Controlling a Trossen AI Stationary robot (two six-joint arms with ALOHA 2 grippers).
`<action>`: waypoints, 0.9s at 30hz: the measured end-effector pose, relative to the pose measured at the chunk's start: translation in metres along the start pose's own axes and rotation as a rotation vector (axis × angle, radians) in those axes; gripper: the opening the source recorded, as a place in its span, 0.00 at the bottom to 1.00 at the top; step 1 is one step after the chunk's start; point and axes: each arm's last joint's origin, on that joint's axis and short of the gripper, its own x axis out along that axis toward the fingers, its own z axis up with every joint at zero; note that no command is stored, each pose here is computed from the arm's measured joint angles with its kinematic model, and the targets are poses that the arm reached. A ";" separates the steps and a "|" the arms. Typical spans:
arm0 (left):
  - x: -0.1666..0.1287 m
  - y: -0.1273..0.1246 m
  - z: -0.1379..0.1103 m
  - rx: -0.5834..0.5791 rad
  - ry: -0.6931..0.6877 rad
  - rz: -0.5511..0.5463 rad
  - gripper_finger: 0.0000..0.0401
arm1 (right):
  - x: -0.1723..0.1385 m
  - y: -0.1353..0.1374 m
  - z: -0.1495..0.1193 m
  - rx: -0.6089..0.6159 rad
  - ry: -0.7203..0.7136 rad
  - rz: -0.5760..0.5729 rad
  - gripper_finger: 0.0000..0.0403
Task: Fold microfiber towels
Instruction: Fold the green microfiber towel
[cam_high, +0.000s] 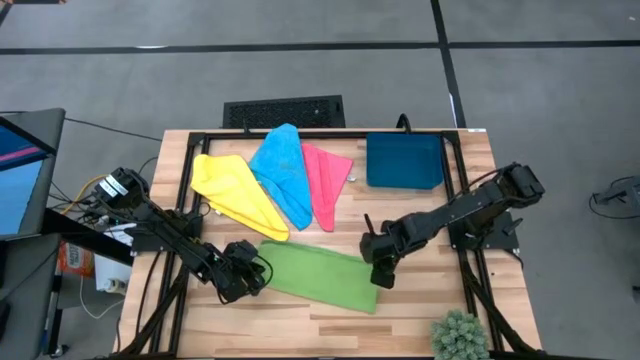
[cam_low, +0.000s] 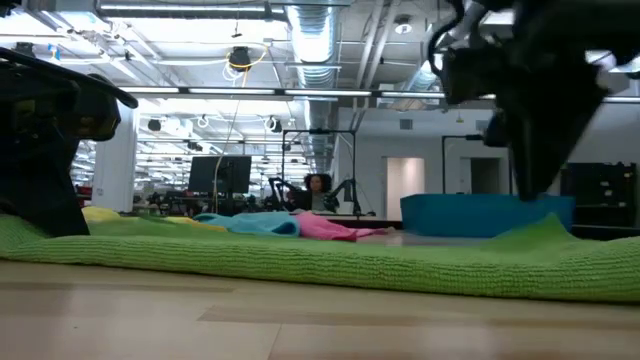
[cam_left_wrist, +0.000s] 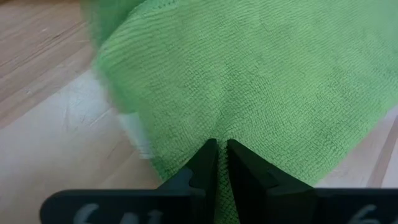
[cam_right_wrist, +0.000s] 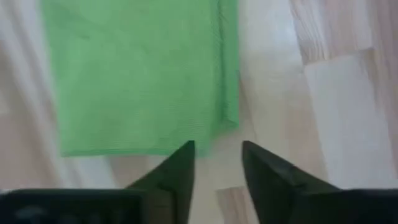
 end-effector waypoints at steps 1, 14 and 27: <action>0.000 0.000 0.000 0.000 0.002 0.000 0.09 | 0.005 -0.001 -0.005 0.006 -0.005 -0.029 0.46; -0.001 -0.001 -0.001 0.007 0.043 -0.011 0.09 | 0.042 -0.005 -0.040 0.037 -0.127 0.002 0.55; -0.011 -0.007 0.006 -0.009 0.105 -0.060 0.09 | 0.021 0.014 -0.054 0.014 -0.250 0.025 0.49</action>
